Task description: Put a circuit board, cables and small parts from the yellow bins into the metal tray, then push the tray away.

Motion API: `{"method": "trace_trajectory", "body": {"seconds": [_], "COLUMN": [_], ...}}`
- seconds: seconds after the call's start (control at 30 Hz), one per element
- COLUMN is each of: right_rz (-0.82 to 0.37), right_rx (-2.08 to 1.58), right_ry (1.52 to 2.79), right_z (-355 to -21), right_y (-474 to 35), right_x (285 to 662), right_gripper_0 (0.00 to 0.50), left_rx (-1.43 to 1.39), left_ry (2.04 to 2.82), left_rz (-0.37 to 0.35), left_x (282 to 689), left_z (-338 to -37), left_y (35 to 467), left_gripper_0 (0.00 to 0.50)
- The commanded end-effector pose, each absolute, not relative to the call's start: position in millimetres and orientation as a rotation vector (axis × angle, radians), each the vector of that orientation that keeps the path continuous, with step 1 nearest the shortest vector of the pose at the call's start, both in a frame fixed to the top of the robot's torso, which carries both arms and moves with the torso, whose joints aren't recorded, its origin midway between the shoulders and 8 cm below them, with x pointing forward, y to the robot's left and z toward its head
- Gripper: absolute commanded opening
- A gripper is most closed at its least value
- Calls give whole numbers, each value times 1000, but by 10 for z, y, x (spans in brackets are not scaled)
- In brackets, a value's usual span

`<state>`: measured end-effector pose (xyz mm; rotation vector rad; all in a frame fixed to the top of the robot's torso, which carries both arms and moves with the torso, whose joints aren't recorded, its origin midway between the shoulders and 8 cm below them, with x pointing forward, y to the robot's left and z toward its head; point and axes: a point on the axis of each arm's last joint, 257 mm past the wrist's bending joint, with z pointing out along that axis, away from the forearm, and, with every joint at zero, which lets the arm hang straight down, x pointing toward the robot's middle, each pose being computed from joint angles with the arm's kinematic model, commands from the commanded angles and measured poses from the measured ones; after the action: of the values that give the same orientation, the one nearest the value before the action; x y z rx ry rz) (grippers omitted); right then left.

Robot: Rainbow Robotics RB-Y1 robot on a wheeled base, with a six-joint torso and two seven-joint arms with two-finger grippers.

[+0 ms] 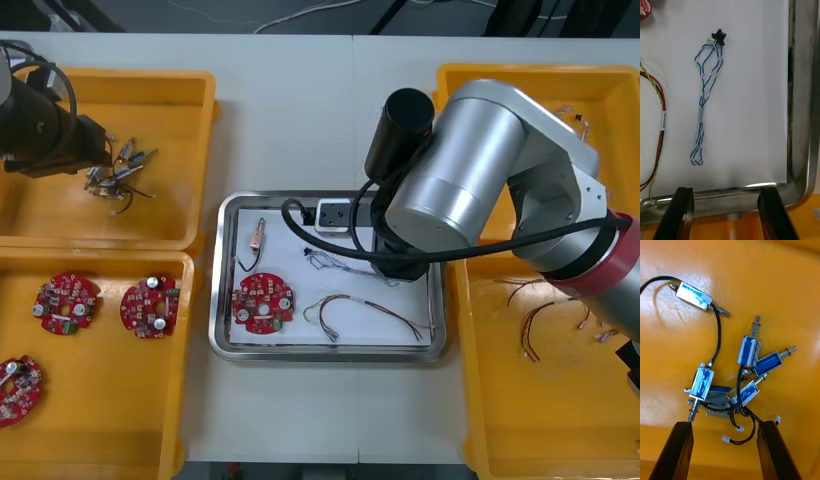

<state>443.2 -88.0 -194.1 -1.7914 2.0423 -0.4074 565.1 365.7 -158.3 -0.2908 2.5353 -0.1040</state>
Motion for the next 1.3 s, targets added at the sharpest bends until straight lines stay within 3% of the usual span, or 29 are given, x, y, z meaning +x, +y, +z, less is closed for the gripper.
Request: {"method": "trace_trajectory", "body": {"seconds": [0.03,0.37,0.67,0.93,1.3], "right_rz": [-320,-190,-83,-59,-97], "right_rx": [-1552,-1120,-811,-640,-329], "right_ry": [2113,2270,2394,2396,2443], "right_z": [-1514,-1231,-1187,-1018,-1095], "right_y": [-815,-1114,-1536,-1876,-2655], "right_x": [4360,4309,4265,4370,4355], "right_gripper_0": [500,500,500,500,500], "left_rx": [-180,-43,70,155,254], "left_ry": [2436,2432,2463,2446,2463], "left_rz": [-54,47,30,46,37], "left_x": [5918,5937,5805,5680,5382], "left_z": [-1123,-1071,-1166,-1215,-1267], "left_y": [3749,3866,3946,3945,3978], "left_gripper_0": [500,500,500,500,500]}}
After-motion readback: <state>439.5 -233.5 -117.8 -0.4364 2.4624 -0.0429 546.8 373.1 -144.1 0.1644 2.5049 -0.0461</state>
